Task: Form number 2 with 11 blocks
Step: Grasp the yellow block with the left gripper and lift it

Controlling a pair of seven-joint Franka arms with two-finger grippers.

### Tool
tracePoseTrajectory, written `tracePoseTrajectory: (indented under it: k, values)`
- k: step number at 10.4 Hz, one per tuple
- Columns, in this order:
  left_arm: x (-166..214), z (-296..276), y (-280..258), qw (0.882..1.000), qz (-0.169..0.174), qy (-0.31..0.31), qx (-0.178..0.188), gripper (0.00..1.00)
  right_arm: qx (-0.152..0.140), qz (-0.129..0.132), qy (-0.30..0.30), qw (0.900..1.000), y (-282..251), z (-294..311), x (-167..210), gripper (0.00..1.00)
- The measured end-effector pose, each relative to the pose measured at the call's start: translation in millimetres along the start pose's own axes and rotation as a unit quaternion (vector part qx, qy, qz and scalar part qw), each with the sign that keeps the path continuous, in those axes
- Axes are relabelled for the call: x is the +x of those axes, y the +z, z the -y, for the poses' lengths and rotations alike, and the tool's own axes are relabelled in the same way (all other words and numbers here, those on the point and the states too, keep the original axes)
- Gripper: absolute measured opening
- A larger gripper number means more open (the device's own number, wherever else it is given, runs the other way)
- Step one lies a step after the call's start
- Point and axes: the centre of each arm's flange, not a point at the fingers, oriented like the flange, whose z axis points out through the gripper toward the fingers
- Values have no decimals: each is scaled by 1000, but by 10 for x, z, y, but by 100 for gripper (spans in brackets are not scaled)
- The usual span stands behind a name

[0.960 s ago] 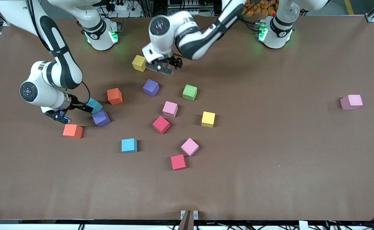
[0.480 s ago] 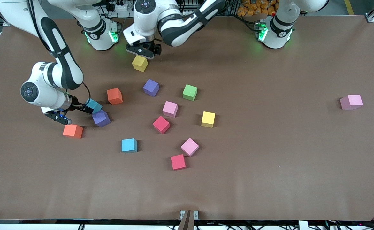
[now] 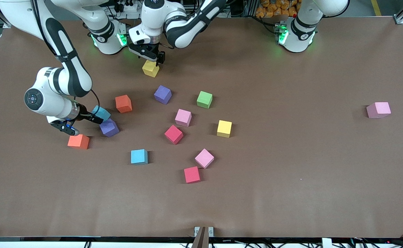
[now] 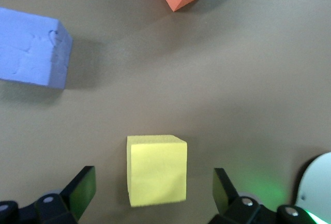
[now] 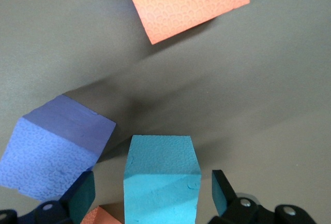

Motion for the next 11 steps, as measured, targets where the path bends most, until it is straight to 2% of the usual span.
tracePoseTrajectory:
  k: [3, 7, 11]
  values:
    - [-5, 12, 154, 1000, -12, 27, 7, 100, -3, 8, 1, 1000, 58, -13, -7, 100]
    - [-186, 20, 396, 999, -3, 38, 15, 100, -9, 27, 1, 1000, 43, -13, -38, 100]
    - [-326, -25, 489, 999, -1, 45, 14, 100, -11, 34, 0, 999, 58, -18, -54, 100]
